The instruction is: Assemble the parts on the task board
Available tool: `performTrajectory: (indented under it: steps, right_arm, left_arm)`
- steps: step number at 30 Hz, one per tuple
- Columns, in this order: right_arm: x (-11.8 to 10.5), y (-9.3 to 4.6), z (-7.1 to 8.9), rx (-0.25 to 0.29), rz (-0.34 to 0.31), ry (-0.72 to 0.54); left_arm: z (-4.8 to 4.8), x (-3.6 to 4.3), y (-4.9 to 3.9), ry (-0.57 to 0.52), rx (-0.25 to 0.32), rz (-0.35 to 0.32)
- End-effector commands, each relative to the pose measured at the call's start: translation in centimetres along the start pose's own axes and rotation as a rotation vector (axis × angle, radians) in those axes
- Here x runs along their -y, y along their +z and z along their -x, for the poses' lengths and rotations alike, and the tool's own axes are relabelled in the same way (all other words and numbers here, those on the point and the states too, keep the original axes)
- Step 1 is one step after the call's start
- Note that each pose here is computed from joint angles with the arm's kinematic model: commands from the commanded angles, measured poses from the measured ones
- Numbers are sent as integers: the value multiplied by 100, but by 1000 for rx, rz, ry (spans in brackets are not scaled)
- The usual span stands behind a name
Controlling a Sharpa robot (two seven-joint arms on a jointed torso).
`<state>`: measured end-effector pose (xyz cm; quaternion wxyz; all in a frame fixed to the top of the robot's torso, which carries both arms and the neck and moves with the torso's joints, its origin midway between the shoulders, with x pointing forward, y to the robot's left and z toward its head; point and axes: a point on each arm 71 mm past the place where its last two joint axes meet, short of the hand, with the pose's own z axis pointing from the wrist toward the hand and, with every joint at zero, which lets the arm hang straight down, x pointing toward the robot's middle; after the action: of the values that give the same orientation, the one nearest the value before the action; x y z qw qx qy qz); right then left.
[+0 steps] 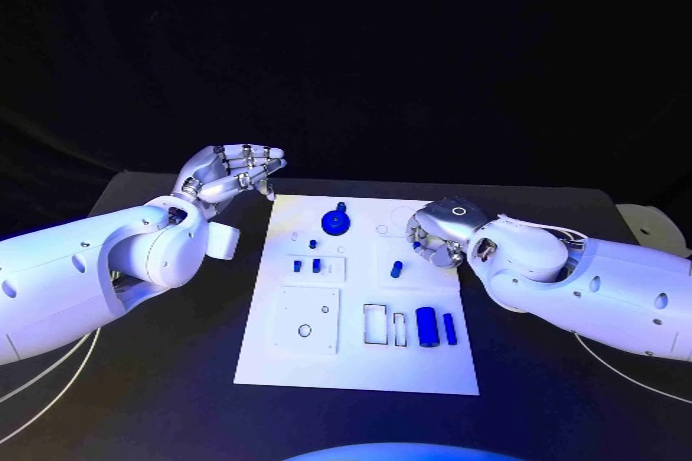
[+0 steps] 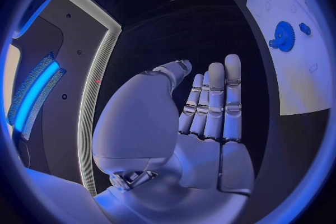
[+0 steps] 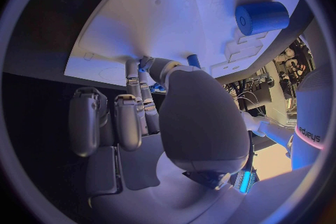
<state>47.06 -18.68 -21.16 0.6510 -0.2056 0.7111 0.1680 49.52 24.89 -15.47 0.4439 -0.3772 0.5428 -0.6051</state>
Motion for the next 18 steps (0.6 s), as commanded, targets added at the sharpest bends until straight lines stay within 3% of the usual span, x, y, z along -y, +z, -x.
performTrajectory:
  steps: [1, 18]
  right_arm:
    - [-73, -9, -114, -54, 24, 1]
    - [-59, -8, -106, -41, 13, -6]
  left_arm:
    - [-8, 6, 1, -7, -2, -1]
    - [-13, 3, -1, -6, -4, 7]
